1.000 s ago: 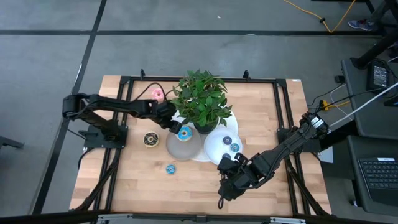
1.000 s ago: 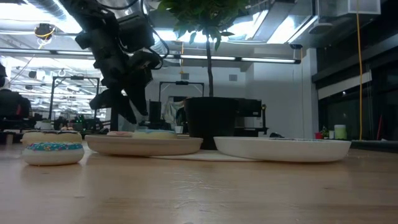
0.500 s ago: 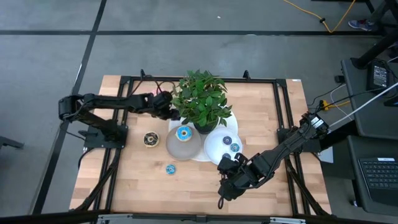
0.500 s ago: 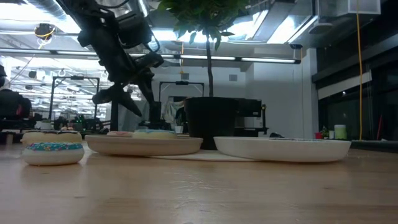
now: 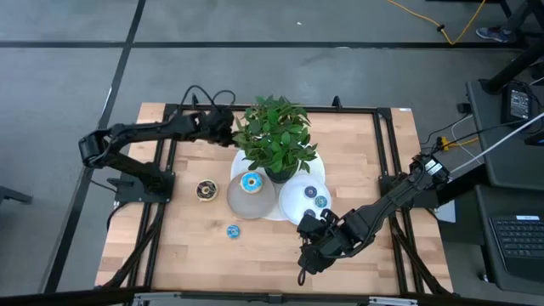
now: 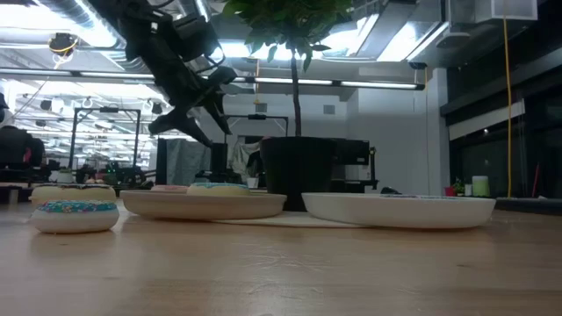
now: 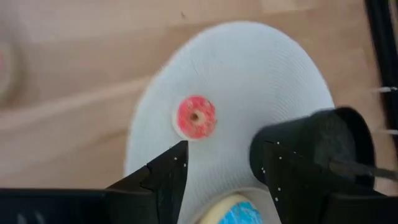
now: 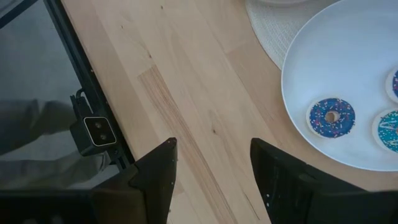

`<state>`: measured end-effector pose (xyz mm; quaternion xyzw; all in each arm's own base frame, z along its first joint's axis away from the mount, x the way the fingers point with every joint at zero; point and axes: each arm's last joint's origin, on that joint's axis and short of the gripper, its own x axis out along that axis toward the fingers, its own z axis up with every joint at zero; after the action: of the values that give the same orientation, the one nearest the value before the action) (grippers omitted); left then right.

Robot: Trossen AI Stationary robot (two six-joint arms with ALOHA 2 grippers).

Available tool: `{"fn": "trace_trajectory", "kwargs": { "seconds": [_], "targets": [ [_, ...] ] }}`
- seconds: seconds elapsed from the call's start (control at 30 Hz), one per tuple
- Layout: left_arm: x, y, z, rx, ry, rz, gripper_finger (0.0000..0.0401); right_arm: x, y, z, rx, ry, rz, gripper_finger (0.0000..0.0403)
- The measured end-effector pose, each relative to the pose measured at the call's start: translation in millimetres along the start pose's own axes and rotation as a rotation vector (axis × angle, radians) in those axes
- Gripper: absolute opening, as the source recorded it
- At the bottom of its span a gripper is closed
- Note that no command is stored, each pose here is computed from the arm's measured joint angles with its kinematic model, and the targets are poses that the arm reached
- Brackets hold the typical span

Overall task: Pick & Place donuts
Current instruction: Put the small pink donut on the white plate

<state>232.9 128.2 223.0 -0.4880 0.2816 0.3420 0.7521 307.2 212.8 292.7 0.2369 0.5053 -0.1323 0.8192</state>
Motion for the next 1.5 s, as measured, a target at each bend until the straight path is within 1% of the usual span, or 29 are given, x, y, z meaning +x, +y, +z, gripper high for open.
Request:
{"fn": "trace_trajectory", "kwargs": {
  "seconds": [0.2, 0.33, 0.6, 0.8, 1.03, 1.5],
  "targets": [
    [-6, 0, 18, 0.070, 0.018, 0.065, 0.0191, 0, 0, 0, 0.000, 0.000, 0.000, 0.0204],
    [1, -5, 26, 0.152, 0.065, 0.112, 0.0189, 0, 0, 0, 0.000, 0.000, 0.000, 0.0204],
    [29, -17, 33, 0.309, 0.130, 0.140, 0.0185, 0, 0, 0, 0.001, -0.001, 0.002, 0.0204],
    [51, -18, 28, 0.402, 0.189, 0.167, 0.0182, 0, 1, 0, 0.001, -0.003, 0.005, 0.0204],
    [68, -16, 24, 0.446, 0.216, 0.176, 0.0182, 0, 1, 0, 0.002, -0.004, 0.008, 0.0204],
    [94, -10, 19, 0.473, 0.248, 0.190, 0.0176, 0, 2, 1, 0.005, -0.009, 0.018, 0.0204]
  ]
}}
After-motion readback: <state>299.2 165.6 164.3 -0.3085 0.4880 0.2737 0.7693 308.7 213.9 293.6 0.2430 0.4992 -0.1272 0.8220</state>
